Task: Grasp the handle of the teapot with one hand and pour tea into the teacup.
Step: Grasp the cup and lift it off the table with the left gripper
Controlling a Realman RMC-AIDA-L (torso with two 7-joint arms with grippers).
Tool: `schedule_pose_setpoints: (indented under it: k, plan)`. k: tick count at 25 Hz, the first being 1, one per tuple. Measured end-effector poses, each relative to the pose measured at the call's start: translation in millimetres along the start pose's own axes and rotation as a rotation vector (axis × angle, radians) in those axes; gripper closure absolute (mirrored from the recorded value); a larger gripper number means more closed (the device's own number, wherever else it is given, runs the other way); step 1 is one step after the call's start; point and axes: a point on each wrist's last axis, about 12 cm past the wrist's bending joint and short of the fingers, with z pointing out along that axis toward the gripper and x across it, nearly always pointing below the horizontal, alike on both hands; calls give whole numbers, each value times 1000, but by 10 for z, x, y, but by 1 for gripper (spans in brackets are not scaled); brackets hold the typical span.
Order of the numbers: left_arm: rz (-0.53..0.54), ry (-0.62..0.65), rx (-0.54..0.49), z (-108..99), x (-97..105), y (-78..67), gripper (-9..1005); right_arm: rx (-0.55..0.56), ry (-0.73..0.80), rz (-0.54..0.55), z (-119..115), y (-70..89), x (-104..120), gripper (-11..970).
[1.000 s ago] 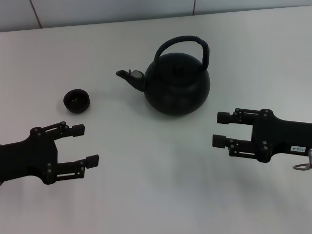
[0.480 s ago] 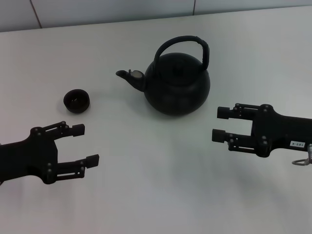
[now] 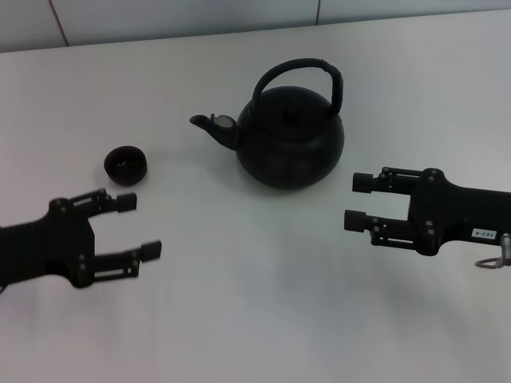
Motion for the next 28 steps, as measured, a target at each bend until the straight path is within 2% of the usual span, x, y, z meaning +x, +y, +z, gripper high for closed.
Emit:
schedule_pose_setpoints:
  k: [4,6,9,19,24,28]
  plan:
    - [-17,-28,-131,72,-2,163,152,-11,-1,1,42,-7,-9,308]
    - [-25,-39,-159,96,12,195,152,-12,-2,1,45,-8,-10,308]
    - [-35,-83,-253,204,122,271,152,-13,-7,4,62,-16,-15,309]
    - [3,-161,-450,298,360,297,153,-36,-16,-1,123,-33,-61,309]
    - [28,-141,-518,315,496,268,153,-45,-15,-6,147,-44,-87,309]
    - [35,-123,-529,324,545,251,153,-47,-15,-7,155,-49,-96,308]
